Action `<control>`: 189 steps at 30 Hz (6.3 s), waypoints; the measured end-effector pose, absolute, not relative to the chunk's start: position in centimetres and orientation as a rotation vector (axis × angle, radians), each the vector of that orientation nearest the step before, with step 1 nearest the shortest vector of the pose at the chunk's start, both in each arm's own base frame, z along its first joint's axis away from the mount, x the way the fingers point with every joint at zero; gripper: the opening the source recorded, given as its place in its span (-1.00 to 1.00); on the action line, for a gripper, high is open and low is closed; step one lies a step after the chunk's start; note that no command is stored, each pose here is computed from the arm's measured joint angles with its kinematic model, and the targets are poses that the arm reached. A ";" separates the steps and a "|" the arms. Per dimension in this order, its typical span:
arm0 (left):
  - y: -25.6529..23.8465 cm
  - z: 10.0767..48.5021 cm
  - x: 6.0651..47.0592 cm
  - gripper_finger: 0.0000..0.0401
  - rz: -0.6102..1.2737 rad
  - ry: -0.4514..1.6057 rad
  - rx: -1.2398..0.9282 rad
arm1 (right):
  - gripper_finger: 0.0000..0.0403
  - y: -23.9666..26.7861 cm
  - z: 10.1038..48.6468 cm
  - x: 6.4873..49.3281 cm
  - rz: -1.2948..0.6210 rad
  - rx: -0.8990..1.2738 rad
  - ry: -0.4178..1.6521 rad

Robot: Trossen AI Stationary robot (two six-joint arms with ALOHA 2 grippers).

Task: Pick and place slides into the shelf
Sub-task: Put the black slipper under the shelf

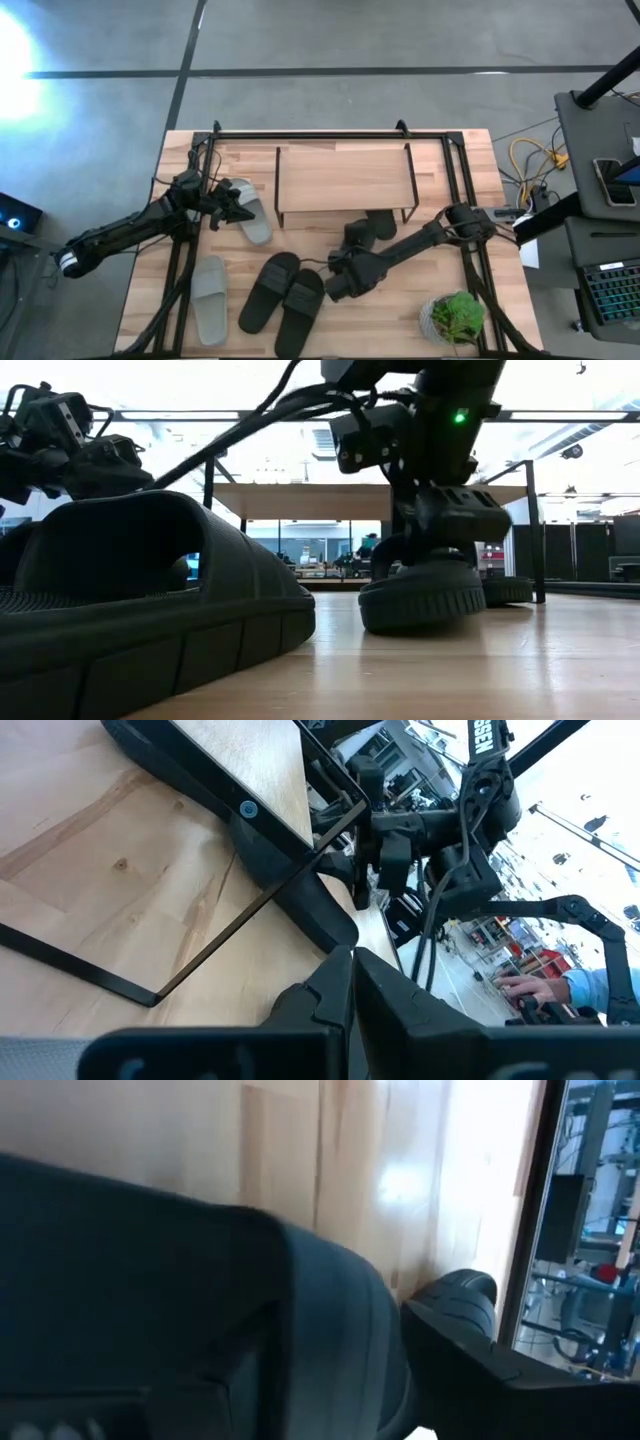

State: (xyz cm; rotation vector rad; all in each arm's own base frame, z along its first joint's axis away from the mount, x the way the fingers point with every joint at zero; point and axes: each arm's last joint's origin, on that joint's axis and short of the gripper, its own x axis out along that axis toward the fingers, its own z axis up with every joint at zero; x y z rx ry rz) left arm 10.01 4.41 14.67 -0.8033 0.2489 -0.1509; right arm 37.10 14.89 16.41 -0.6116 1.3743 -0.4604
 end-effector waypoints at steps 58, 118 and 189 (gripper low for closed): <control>4.4 14.7 10.0 -1.00 -0.151 0.249 -0.804 | -0.91 22.8 17.6 38.3 -0.999 1.206 0.785; 4.4 14.6 10.0 -1.00 -0.151 0.251 -0.805 | -0.91 24.2 18.6 39.6 -0.835 1.325 0.878; 4.4 14.7 10.0 -1.00 -0.151 0.249 -0.804 | -0.91 20.3 15.2 39.0 -1.013 0.971 1.065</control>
